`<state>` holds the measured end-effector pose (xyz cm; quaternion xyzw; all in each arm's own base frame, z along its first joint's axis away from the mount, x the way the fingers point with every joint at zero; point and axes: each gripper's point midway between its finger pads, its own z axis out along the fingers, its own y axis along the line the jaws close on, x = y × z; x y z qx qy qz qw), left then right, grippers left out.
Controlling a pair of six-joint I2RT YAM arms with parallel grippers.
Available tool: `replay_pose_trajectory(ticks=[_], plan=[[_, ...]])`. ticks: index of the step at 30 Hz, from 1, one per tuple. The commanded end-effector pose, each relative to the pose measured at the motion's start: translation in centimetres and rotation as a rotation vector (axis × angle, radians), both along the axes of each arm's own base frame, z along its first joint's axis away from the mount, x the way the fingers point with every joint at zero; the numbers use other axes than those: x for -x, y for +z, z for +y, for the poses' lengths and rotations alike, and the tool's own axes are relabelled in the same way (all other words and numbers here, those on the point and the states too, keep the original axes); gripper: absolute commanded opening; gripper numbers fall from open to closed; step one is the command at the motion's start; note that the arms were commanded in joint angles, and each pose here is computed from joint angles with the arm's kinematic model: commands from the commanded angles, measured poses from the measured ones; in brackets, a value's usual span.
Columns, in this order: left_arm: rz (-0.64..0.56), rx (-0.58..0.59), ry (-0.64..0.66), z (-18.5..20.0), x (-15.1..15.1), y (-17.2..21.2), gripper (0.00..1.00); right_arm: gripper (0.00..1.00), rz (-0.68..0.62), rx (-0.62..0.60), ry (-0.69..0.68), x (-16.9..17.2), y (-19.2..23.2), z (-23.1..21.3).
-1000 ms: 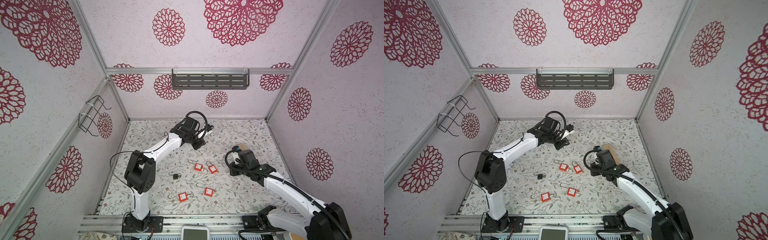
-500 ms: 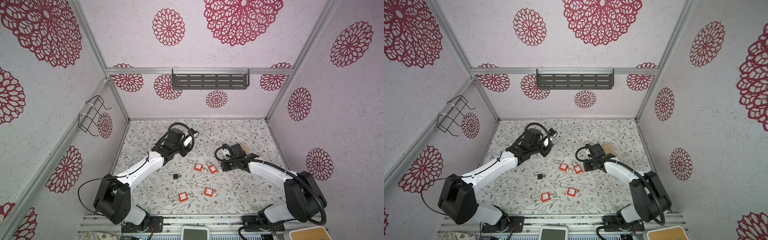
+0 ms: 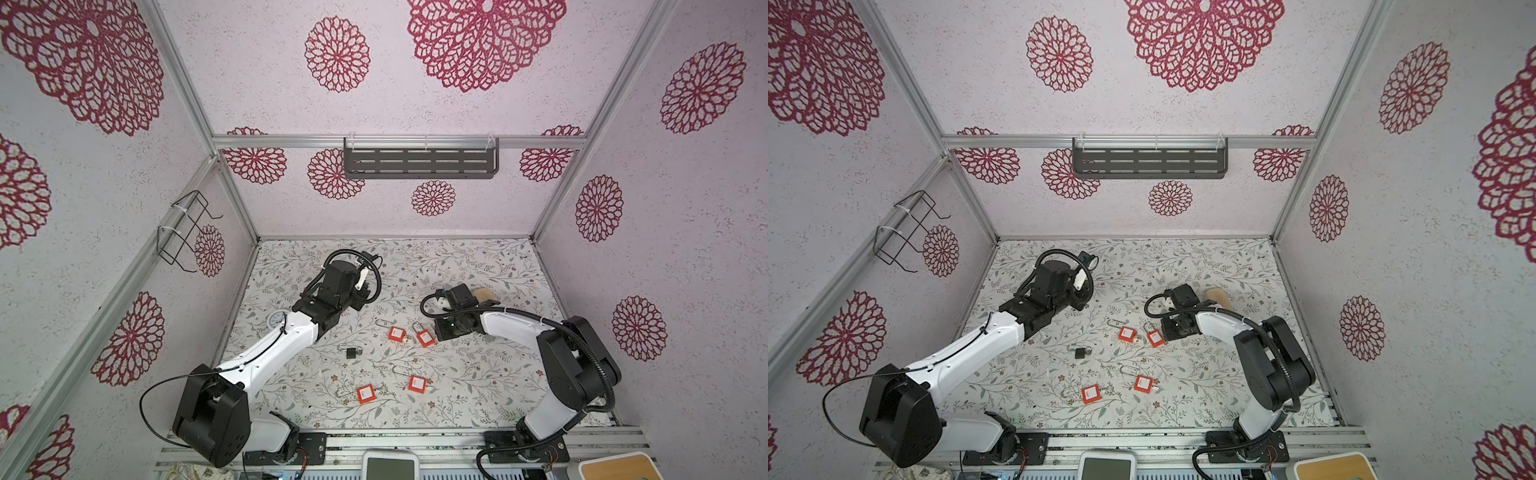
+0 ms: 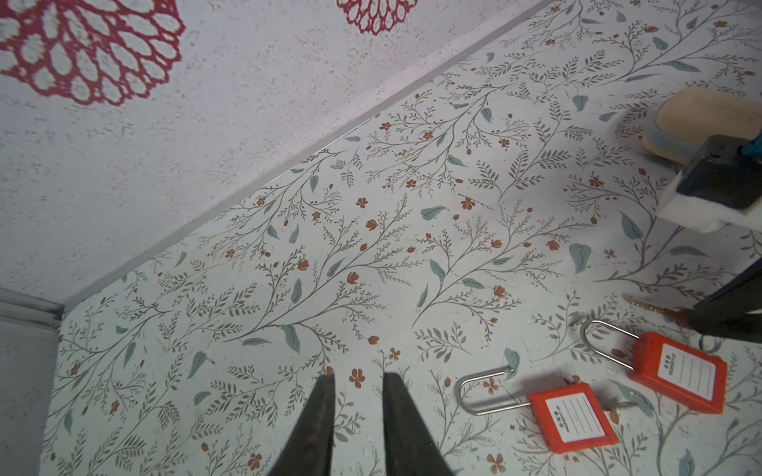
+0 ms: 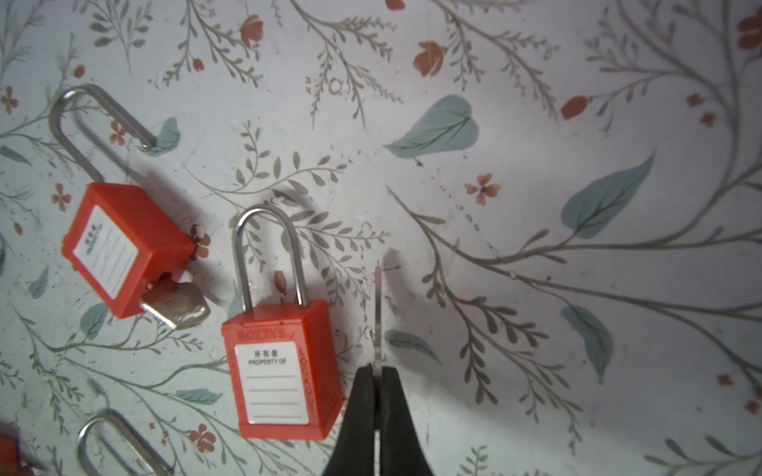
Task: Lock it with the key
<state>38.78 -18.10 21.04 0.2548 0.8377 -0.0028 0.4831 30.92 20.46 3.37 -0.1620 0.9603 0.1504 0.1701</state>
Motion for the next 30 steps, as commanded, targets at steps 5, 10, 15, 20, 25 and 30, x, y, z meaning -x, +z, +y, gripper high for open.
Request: replay_pose_trajectory(ticks=[5, 10, 15, 20, 25, 30], plan=[[0.031, 0.005, 0.031, 0.3, -0.3, 0.3, 0.26, 0.14, -0.016, 0.025, -0.003, -0.5, 0.7, -0.2], [0.044, 0.005, 0.035, 0.7, 0.4, 0.5, 0.27, 0.31, -0.073, 0.048, -0.002, -1.2, 2.3, -0.6], [0.067, -0.015, 0.06, 1.6, 1.0, 0.8, 0.29, 0.43, -0.16, 0.08, 0.009, -2.2, 5.6, -1.2], [0.106, 0.002, 0.082, 2.6, 1.7, 1.3, 0.3, 0.49, -0.252, 0.041, 0.071, -2.5, 9.7, 0.4], [0.167, 0.171, 0.112, 4.4, 2.5, 1.1, 0.29, 0.55, -0.317, 0.029, 0.236, -1.6, 11.6, 4.9], [0.21, 0.305, 0.13, 5.8, 3.2, 0.9, 0.28, 0.56, -0.322, 0.042, 0.405, -0.6, 10.6, 8.9]])
